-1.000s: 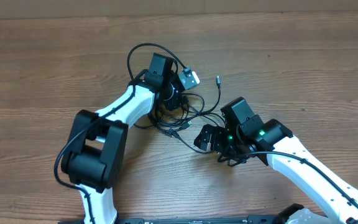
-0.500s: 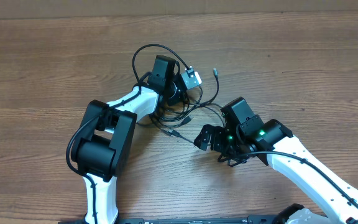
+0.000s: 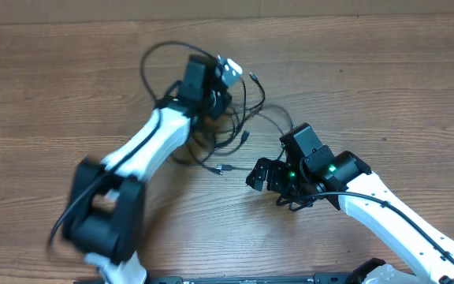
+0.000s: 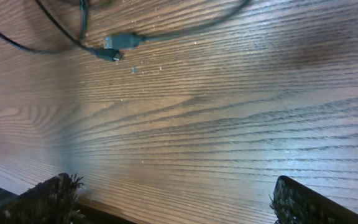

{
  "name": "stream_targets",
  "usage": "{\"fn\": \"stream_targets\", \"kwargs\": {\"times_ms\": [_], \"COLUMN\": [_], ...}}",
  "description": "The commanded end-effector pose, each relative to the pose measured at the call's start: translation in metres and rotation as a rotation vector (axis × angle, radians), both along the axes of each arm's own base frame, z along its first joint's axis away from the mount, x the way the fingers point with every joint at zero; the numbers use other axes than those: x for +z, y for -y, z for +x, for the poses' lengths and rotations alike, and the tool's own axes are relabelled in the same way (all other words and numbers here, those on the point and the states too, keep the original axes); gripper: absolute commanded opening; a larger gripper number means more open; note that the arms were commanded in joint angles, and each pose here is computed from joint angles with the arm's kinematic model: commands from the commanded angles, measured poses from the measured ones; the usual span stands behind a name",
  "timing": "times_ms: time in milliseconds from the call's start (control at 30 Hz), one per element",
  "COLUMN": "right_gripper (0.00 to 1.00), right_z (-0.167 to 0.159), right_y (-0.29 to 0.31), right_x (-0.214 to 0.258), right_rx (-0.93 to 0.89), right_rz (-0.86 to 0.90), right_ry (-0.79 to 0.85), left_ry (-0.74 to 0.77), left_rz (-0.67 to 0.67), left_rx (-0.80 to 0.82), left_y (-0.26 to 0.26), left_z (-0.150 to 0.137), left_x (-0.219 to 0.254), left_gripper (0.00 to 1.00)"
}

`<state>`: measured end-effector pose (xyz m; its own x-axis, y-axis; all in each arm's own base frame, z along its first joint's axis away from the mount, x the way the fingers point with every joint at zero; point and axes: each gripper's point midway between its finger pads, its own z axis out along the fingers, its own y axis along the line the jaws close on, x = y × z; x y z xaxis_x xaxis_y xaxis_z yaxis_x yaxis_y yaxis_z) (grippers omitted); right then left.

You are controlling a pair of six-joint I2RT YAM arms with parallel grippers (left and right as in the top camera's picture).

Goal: Untangle cables

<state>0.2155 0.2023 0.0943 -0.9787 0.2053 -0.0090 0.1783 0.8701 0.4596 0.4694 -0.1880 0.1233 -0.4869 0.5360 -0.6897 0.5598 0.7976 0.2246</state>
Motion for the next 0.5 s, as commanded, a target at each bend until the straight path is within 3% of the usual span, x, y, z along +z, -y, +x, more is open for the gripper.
{"fn": "stream_targets", "kwargs": {"times_ms": [0,200,467], "right_gripper": [1.0,1.0,1.0], "right_z": [0.002,0.002,0.002], "right_y": [-0.001,-0.001,-0.001], "right_x": [0.002,0.002,0.001], "right_rx": [0.007,0.007,0.007], "right_rz": [-0.002,-0.002,-0.002], "right_ry": [0.012,0.012,0.012], "left_ry": [0.13,0.1,0.002], "left_rz": [-0.186,-0.336,-0.489], "left_rx": [0.125,0.181,0.314], "left_y": [-0.011,-0.024,-0.044], "left_z": [-0.012,-0.067,-0.123], "left_x": [0.101,0.161,0.187], "left_gripper": [0.04,0.05,0.04]}}
